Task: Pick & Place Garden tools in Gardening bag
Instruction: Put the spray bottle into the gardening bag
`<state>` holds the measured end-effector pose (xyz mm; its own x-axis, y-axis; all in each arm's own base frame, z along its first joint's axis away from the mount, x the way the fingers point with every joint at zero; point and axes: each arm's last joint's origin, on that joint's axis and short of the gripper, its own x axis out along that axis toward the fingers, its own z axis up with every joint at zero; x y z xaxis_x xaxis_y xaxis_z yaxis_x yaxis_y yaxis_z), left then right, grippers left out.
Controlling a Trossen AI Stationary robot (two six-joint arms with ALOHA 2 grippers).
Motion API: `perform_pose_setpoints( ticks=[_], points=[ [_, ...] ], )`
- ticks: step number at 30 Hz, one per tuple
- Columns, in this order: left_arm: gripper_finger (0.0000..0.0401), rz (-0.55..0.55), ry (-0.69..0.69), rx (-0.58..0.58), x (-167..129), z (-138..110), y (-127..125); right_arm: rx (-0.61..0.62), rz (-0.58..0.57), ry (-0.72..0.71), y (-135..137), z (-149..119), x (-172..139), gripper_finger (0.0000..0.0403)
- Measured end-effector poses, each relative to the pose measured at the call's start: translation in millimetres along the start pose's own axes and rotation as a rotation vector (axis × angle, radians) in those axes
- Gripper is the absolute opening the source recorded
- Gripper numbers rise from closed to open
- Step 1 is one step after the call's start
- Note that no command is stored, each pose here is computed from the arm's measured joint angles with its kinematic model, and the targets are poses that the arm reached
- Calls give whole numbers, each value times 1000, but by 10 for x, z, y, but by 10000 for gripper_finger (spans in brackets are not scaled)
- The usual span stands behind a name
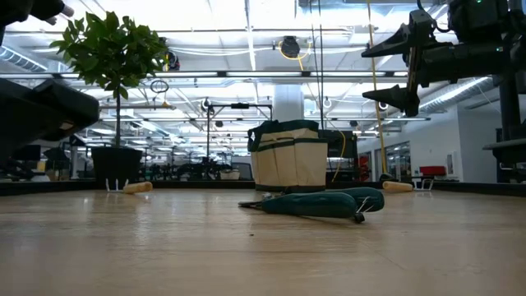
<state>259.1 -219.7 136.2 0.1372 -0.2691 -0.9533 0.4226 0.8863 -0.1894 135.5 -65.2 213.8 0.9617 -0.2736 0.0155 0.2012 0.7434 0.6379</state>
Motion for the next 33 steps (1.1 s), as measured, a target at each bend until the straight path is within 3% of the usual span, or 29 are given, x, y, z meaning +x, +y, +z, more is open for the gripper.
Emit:
perform_pose_setpoints(
  ticks=[7, 12, 17, 33],
  points=[
    [271, 26, -2, -2, 10, -9, -3, 0, 0, 0, 0, 0, 0, 394],
    [227, 31, -10, -88, 10, -2, 6, 0, 0, 0, 0, 0, 0, 394],
    [236, 26, -52, -137, 10, 33, 0, 0, 0, 0, 0, 0, 0, 394],
    [246, 110, -78, -117, -81, 150, 21, 0, 0, 0, 0, 0, 0, 394]
  ],
)
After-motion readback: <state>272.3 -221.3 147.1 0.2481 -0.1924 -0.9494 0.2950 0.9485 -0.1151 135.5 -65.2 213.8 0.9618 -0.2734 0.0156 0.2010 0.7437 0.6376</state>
